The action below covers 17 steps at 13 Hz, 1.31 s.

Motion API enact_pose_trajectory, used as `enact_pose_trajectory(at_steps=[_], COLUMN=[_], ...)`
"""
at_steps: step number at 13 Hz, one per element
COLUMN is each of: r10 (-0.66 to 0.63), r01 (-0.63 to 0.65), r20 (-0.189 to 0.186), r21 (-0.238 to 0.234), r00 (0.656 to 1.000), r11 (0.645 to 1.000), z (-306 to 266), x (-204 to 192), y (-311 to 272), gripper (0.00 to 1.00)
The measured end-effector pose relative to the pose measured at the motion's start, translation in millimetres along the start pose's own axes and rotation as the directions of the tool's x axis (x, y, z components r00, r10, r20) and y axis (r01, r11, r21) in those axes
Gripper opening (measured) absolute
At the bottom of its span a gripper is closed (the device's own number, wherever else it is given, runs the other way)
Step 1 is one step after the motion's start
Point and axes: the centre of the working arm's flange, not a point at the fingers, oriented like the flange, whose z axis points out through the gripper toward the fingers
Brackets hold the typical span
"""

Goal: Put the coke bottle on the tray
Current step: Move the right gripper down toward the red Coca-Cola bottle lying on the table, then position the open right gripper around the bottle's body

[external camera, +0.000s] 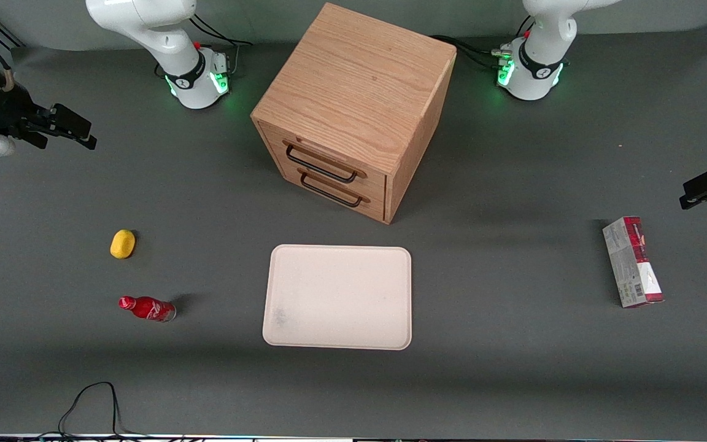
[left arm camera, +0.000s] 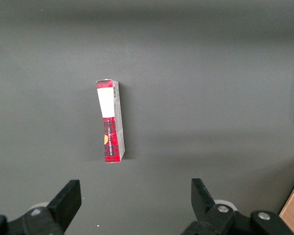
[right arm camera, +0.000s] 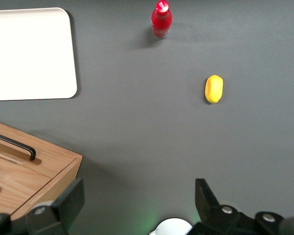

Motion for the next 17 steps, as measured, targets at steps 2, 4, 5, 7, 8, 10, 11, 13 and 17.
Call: enact_pose_trajectory(at_steps=[2,4,5,7,8,10,11,13,17], r10=[0.004,0.005,0.005,0.011,0.009,-0.029,-0.047,-0.062,-0.079], r01=[-0.004,-0.005,-0.005,-0.011,-0.01,0.029,0.048,0.065,0.079], r20=[0.011,-0.007,-0.035,-0.073,-0.068,-0.013,0.022,0.053,0.01], r21=[-0.002,-0.002,-0.001,-0.004,-0.012,-0.032,-0.04,-0.049,-0.052], r00=[1.0,1.0,0.999,0.997,0.998,0.999,0.999,0.997,0.997], r11=[1.0,1.0,1.0,1.0,1.0,0.999,0.998,0.997,0.996], z=[6.4,3.0,-4.7,-12.5,-0.7,54.7,91.4,159.2,225.7], x=[5.2,16.4,29.8,72.5,101.2,158.4,185.6,227.4,255.2], y=[0.5,-1.5,-3.9,-8.8,-8.9,1.0,10.3,24.9,18.4], gripper=[1.0,1.0,1.0,1.0,1.0,1.0,1.0,1.0,1.0])
